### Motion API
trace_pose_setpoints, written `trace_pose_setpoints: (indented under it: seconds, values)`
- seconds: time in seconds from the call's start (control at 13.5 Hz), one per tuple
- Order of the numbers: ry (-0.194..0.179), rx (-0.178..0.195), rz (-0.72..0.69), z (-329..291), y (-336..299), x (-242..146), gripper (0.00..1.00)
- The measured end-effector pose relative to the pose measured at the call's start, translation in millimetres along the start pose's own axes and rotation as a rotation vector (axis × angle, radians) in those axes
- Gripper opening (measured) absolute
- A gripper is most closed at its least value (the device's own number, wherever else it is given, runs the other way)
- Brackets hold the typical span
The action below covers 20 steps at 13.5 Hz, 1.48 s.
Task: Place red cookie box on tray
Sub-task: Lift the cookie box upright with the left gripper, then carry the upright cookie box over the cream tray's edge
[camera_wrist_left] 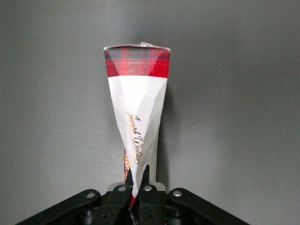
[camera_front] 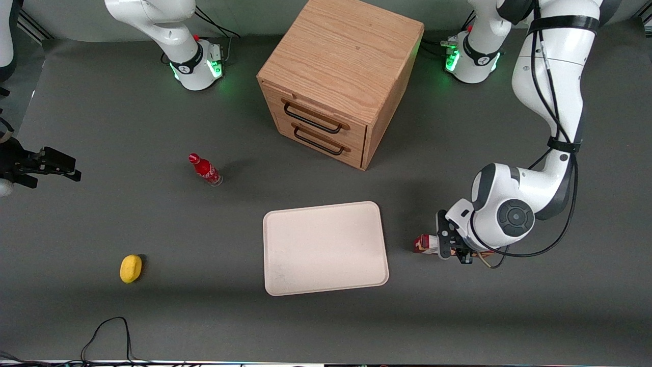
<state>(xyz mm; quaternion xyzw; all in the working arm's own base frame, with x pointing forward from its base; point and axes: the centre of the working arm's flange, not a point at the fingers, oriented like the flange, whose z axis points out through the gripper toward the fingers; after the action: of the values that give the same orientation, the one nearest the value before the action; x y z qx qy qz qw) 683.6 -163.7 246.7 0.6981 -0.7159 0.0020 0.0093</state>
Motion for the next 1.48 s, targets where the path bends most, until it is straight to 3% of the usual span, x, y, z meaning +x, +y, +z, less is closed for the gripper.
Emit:
trace_pose_setpoints:
  seconds: [0.07, 0.3, 0.81, 1.11, 1.48]
  values:
    - [-0.002, -0.005, -0.001, -4, -1, -1, 0.03]
    - [-0.024, -0.071, -0.017, -53, 0, -5, 0.03]
    - [-0.076, -0.174, -0.067, -285, 52, -19, 0.03]
    - [-0.090, -0.136, -0.150, -353, 76, -27, 0.03]
    - [-0.080, -0.114, -0.376, -351, 78, 6, 0.03]
